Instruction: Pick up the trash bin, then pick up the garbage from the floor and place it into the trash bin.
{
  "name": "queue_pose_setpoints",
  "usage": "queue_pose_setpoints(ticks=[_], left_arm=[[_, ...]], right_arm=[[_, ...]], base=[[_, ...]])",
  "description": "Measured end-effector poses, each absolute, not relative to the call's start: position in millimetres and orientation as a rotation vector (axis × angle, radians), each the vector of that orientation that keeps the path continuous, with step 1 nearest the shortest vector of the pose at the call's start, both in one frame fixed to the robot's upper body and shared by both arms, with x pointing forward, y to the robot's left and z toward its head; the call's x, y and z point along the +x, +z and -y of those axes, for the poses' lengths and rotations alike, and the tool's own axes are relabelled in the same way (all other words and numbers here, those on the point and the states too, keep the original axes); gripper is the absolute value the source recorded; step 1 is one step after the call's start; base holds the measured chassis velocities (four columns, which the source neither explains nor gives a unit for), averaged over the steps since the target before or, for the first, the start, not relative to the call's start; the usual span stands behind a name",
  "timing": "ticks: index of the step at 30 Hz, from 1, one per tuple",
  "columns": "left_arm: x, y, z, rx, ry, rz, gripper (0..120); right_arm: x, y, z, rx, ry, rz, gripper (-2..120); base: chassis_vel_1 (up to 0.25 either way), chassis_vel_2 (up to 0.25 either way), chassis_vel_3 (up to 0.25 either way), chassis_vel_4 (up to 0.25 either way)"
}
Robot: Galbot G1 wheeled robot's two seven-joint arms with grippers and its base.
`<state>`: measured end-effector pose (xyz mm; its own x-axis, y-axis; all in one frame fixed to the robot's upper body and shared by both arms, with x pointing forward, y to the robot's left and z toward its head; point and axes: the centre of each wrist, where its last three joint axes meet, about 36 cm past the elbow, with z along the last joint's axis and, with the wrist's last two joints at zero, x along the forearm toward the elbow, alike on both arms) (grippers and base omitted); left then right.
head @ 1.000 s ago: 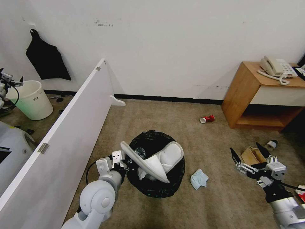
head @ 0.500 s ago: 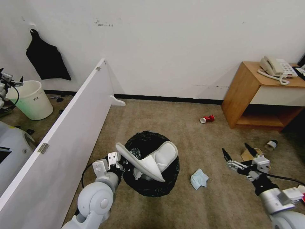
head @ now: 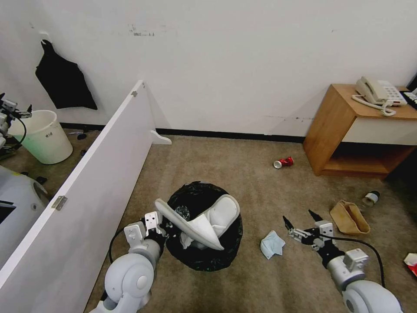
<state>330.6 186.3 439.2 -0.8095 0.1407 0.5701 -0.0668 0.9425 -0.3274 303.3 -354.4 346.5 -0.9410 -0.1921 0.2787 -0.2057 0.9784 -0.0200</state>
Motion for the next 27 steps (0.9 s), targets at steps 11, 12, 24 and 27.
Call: queue_pose_setpoints(ticks=[11,12,24,27], left_arm=[[323.6,436.2,-182.6,-0.038,0.439,2.477,0],[322.4,436.9,-182.9,-0.036,0.438,2.48,0],[315.7,443.7,-183.9,-0.037,0.43,2.504,0],[315.4,445.2,-184.2,-0.039,0.431,2.509,0]], right_arm=[[321.3,331.9,346.9,0.092,0.083,2.66,100],[323.1,329.9,346.3,0.067,0.07,2.635,100],[334.7,320.7,334.6,-0.06,-0.035,2.448,100],[336.6,318.6,330.8,-0.061,-0.04,2.42,100]], base=[[0.0,0.0,0.0,0.0],[0.0,0.0,0.0,0.0],[0.0,0.0,0.0,0.0],[0.0,0.0,0.0,0.0]])
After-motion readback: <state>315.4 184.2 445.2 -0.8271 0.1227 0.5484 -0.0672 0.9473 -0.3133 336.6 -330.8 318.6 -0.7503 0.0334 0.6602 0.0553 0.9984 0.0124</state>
